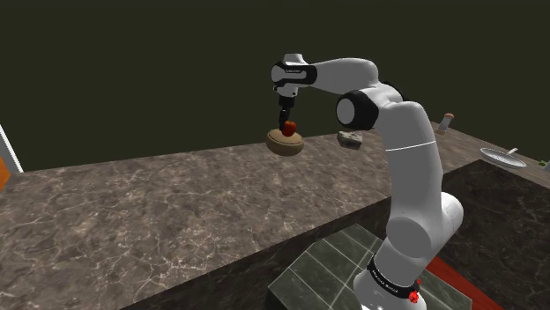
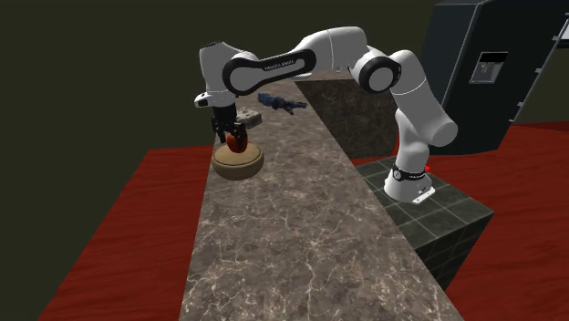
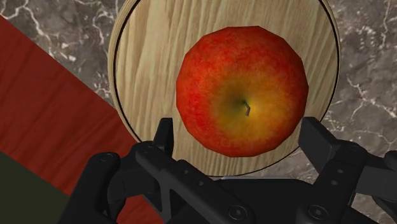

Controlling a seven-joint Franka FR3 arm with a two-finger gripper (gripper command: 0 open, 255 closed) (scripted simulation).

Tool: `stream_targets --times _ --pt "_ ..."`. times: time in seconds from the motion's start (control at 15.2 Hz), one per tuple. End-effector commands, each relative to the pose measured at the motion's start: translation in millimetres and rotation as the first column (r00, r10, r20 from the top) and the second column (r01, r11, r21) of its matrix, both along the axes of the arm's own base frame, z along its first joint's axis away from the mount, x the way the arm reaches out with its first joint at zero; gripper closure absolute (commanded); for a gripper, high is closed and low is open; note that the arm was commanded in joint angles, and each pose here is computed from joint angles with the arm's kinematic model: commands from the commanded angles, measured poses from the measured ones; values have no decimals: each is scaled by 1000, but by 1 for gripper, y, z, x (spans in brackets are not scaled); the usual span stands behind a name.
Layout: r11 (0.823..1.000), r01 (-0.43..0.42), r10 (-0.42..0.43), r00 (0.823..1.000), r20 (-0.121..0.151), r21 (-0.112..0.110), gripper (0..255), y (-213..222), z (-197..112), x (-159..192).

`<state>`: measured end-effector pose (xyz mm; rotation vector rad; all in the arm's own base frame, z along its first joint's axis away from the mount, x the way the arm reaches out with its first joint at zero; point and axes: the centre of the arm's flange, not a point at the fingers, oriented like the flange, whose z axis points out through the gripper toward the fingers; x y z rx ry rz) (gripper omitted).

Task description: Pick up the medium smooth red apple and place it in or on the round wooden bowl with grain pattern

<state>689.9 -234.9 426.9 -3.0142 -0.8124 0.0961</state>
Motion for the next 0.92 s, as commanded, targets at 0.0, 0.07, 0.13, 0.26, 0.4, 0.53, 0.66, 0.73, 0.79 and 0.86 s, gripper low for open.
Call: stream_targets --times 0.0,0.07,0.13,0.26,0.4,0.53,0.66,0.73,0.79,0.86 --pt "1000 0 0 1000 0 0 0 0 0 0" --pt "1000 0 0 1000 0 0 0 0 0 0" --pt "1000 0 0 1000 0 0 0 0 13 1" --pt "1000 0 0 1000 0 0 0 0 40 3" --pt "1000 0 0 1000 0 0 0 0 50 3" --pt "1000 0 0 1000 0 0 0 0 50 3" --pt "1000 0 0 1000 0 0 0 0 50 3" --pt "1000 0 0 1000 0 0 0 0 50 3" --pt "1000 0 0 1000 0 0 0 0 50 3" --pt "1000 0 0 1000 0 0 0 0 50 3"
